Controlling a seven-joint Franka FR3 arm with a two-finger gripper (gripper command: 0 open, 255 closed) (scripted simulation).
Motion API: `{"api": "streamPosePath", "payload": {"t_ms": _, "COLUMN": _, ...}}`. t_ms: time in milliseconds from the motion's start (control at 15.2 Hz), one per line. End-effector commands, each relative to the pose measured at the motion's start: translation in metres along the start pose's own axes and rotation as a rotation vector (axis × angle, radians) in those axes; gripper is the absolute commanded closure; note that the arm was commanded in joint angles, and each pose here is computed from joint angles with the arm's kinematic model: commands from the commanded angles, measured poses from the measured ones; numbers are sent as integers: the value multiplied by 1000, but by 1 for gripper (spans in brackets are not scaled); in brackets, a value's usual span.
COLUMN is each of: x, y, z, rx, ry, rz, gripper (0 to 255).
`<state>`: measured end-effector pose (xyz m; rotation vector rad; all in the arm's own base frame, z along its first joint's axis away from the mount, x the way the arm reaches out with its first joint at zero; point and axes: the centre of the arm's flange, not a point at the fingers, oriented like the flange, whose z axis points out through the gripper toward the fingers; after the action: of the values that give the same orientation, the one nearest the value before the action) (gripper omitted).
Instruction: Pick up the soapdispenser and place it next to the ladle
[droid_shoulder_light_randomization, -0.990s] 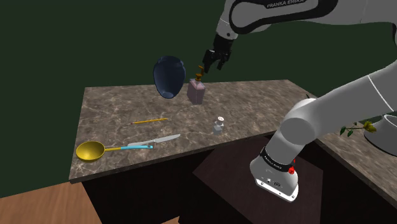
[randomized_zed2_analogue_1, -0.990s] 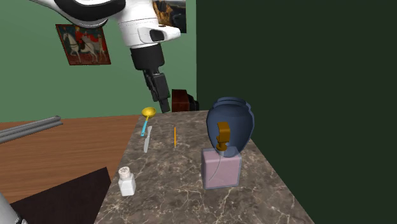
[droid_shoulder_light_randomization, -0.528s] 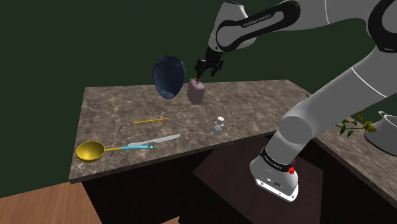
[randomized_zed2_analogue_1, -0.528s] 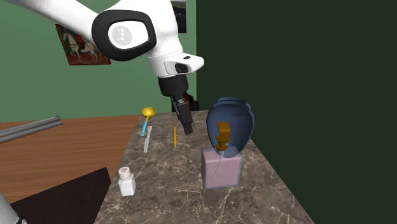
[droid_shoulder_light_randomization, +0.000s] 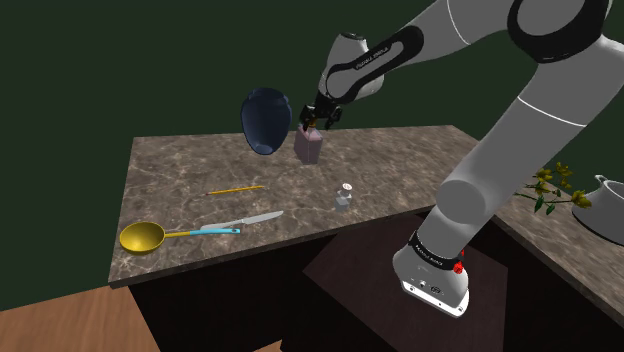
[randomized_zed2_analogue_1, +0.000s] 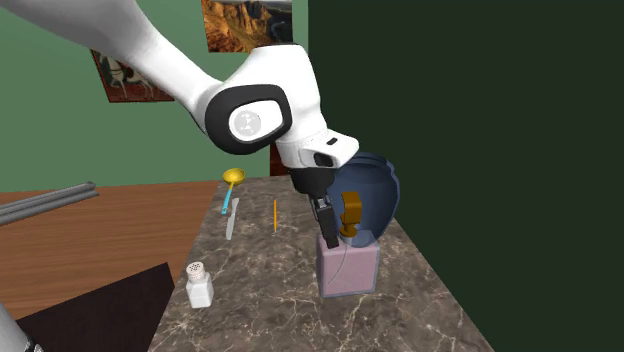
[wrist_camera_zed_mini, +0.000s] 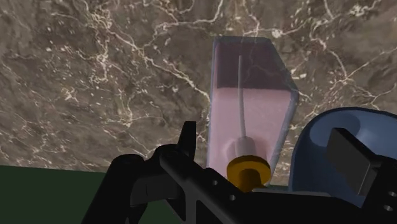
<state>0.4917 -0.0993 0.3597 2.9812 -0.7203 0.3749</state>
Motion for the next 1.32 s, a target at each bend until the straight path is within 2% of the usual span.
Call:
{"api": "streamPosePath", "payload": {"t_ms": 0, "x": 6, "y": 2, "z": 13, "rx": -1, "ry": 6, "rz": 16, "gripper": 0}}
{"api": "streamPosePath", "payload": {"t_ms": 462, "x": 7, "y": 2, "z": 48, "rx": -1, "ry": 6, "rz": 16, "gripper": 0}}
{"api": "streamPosePath", "payload": {"t_ms": 924, "x": 7, "y": 2, "z": 48, "rx": -1, "ry": 6, "rz": 16, "gripper": 0}}
{"api": "streamPosePath", "payload": {"t_ms": 990, "x": 7, "y": 2, "z": 48, "rx": -1, "ry": 6, "rz": 16, "gripper": 255}}
{"api": "streamPosePath", "payload": {"t_ms": 1254, "x": 7, "y": 2, "z": 48, "rx": -1, "ry": 6, "rz": 16, "gripper": 255}}
